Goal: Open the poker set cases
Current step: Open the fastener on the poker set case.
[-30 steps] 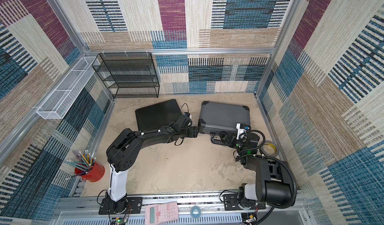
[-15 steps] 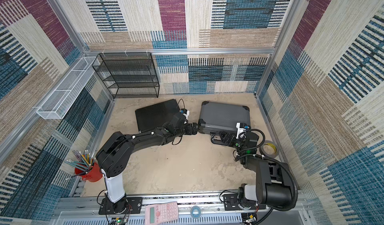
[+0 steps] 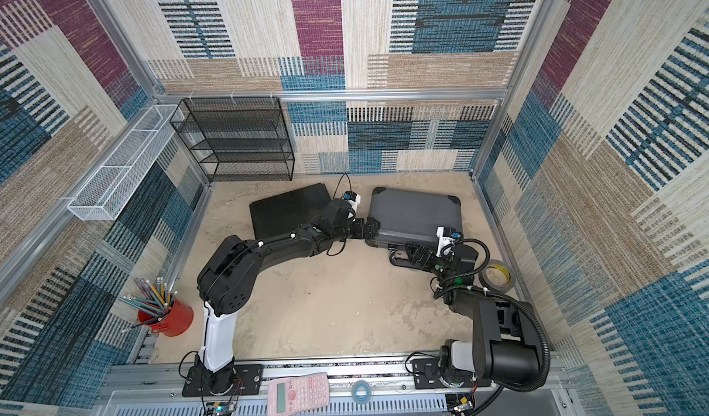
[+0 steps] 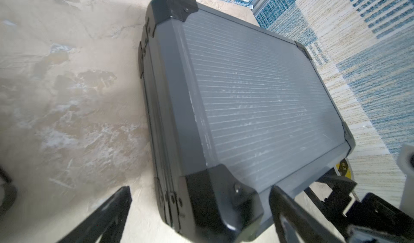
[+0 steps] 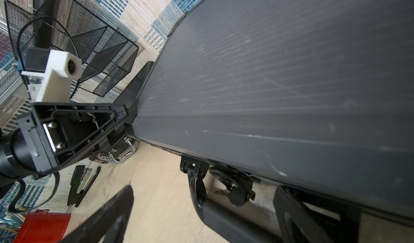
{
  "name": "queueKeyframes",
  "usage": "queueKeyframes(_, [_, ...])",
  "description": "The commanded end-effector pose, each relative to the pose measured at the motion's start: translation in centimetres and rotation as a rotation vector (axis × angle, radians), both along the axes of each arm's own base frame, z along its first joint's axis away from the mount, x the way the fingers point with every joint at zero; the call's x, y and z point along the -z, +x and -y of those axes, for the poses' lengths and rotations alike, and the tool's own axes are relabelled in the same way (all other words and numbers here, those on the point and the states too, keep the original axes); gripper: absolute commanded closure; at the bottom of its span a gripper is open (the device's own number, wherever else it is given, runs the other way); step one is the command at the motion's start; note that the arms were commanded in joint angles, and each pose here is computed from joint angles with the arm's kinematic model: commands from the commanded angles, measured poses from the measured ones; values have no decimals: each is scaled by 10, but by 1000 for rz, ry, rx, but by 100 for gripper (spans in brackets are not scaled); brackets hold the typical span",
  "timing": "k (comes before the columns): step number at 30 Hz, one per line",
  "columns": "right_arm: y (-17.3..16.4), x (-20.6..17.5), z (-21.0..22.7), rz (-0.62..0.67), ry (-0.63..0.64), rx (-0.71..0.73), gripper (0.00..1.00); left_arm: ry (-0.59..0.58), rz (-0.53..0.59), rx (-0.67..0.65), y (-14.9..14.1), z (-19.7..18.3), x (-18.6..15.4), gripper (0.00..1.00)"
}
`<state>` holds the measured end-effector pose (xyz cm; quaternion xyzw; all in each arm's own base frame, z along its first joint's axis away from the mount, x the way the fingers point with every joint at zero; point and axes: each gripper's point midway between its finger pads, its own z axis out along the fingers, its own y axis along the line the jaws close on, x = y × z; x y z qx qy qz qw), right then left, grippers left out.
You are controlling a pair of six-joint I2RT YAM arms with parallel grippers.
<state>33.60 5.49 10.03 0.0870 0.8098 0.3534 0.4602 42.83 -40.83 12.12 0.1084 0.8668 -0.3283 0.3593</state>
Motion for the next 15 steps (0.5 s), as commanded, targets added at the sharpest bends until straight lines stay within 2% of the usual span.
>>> queueKeyframes(1, [3,-6,-1,29,7,-10,1,35,-34,48,-6,3,11,7])
queueKeyframes(8, [3,-6,-4,30,21,-17,1,126,-110,22,-13,-12,41,15])
queueKeyframes(15, [7,-1,-7,19,21,-30,1,166,-167,16,-18,-17,60,18])
